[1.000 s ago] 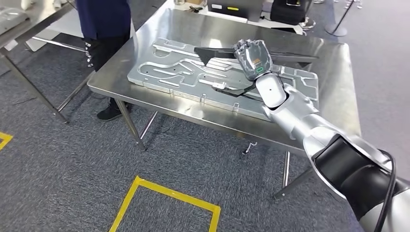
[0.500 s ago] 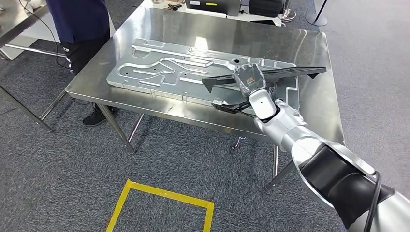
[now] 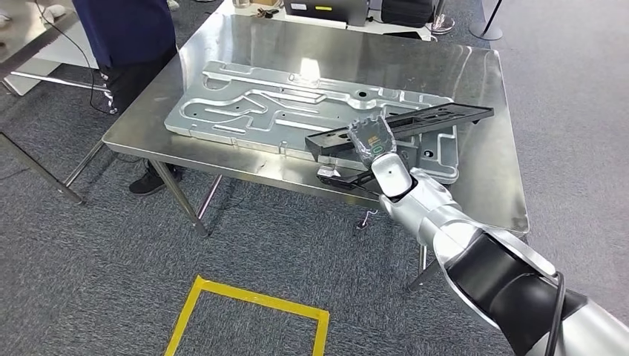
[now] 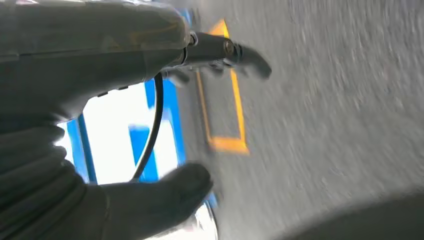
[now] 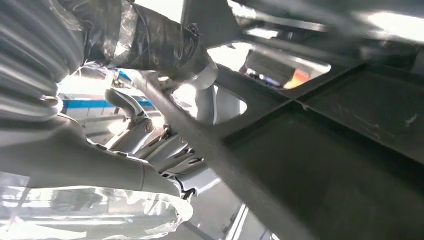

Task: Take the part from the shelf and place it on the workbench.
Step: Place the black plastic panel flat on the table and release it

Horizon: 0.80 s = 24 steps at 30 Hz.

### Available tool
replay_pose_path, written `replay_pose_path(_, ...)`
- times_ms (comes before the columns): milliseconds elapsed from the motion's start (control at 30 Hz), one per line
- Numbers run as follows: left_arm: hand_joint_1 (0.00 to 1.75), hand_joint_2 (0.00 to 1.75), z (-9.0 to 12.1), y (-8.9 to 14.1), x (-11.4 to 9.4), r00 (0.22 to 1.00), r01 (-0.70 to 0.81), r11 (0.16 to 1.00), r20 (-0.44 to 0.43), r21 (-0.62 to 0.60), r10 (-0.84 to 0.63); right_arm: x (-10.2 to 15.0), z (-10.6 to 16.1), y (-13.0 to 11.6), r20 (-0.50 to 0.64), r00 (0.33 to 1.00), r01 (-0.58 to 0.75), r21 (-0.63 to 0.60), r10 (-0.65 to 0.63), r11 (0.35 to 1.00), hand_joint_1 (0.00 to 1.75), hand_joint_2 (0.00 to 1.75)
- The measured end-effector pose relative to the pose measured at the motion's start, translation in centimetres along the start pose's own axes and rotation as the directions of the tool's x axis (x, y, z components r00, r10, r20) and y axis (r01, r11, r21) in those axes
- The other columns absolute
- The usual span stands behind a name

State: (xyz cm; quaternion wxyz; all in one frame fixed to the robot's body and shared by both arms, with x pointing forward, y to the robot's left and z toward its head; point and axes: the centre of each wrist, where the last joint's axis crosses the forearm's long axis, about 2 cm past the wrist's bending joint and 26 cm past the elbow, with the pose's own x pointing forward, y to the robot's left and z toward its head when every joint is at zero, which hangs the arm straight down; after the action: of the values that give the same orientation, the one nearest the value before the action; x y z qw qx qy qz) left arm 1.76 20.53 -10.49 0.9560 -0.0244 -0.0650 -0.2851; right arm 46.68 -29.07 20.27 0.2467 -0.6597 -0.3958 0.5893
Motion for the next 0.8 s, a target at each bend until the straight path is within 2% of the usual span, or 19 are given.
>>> replay_pose_path(67,0.00,1.75,0.0,0.5,0.4,0.982,0.184,0.982,0.028,0.037,-0.185,0.3,0.1,0.1,0.010,1.000,0.004,0.015,-0.004,1.000,0.00,0.00)
replay_pose_path(133,0.00,1.75,0.0,1.4,0.4,0.917,0.392,0.916,0.042,0.084,-0.396,0.7,0.2,0.0,0.020,1.000,0.009,0.021,-0.010,1.000,0.00,0.00)
replay_pose_path(200,0.00,1.75,0.1,2.0,0.3,0.849,0.522,0.844,0.016,0.119,-0.528,1.1,0.3,-0.2,0.033,0.999,0.016,0.020,-0.017,1.000,0.00,0.00)
replay_pose_path(267,0.00,1.75,0.1,2.0,0.0,0.837,0.543,0.829,-0.012,0.134,-0.547,1.5,0.2,-0.5,0.044,0.999,0.024,0.015,-0.024,1.000,0.00,0.00)
replay_pose_path(333,0.00,1.75,0.1,1.8,-0.5,0.905,0.424,0.898,-0.017,0.119,-0.425,1.8,0.1,-0.9,0.053,0.998,0.032,0.008,-0.032,0.999,0.00,0.00)
replay_pose_path(400,0.00,0.87,0.2,1.6,-1.0,0.986,0.169,0.983,-0.011,0.078,-0.169,2.1,0.0,-1.3,0.065,0.997,0.039,0.001,-0.039,0.999,0.00,0.00)
replay_pose_path(467,0.00,0.00,0.3,1.3,-1.5,0.998,-0.060,0.997,-0.014,0.041,0.060,2.4,-0.1,-1.8,0.073,0.996,0.045,-0.005,-0.045,0.999,0.00,0.00)
replay_pose_path(533,0.00,0.00,0.4,1.0,-1.7,0.989,-0.147,0.989,-0.020,0.028,0.147,2.7,-0.2,-2.2,0.081,0.995,0.049,-0.010,-0.048,0.999,0.00,0.00)
replay_pose_path(800,0.00,0.00,0.8,0.9,-1.6,0.975,-0.221,0.975,-0.015,0.032,0.221,3.3,-0.2,-3.4,0.101,0.993,0.067,-0.036,-0.063,0.997,0.00,0.00)
